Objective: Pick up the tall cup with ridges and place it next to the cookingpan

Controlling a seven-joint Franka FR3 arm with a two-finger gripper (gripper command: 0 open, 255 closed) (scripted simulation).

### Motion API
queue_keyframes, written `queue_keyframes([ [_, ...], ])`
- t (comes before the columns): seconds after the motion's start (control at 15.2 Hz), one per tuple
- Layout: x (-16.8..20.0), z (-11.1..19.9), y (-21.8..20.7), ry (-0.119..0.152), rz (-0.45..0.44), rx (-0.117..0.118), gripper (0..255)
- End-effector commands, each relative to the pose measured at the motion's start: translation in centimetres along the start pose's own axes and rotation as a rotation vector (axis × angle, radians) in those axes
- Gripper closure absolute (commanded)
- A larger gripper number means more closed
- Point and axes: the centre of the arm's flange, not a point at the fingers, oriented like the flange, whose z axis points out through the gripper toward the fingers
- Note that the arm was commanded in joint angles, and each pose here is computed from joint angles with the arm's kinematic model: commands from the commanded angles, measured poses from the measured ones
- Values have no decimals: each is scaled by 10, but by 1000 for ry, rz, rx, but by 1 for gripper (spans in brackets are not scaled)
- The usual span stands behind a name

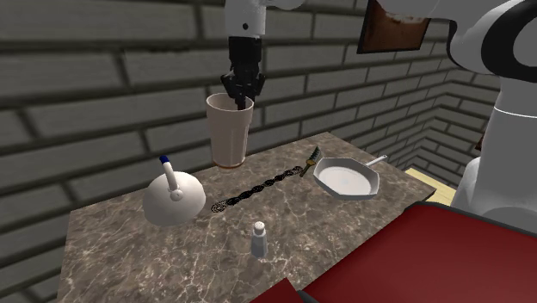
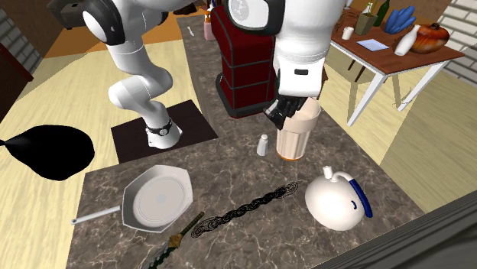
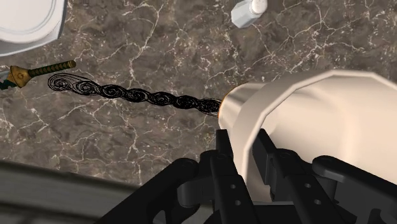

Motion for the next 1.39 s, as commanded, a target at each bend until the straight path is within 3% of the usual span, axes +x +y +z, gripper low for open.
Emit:
queue_keyframes([
  [0.0,-1,-12,-1,0,0,0,255],
  [0.2,-1,-24,-2,0,0,0,255],
  [1.32,-14,-3,221,0,0,0,255],
])
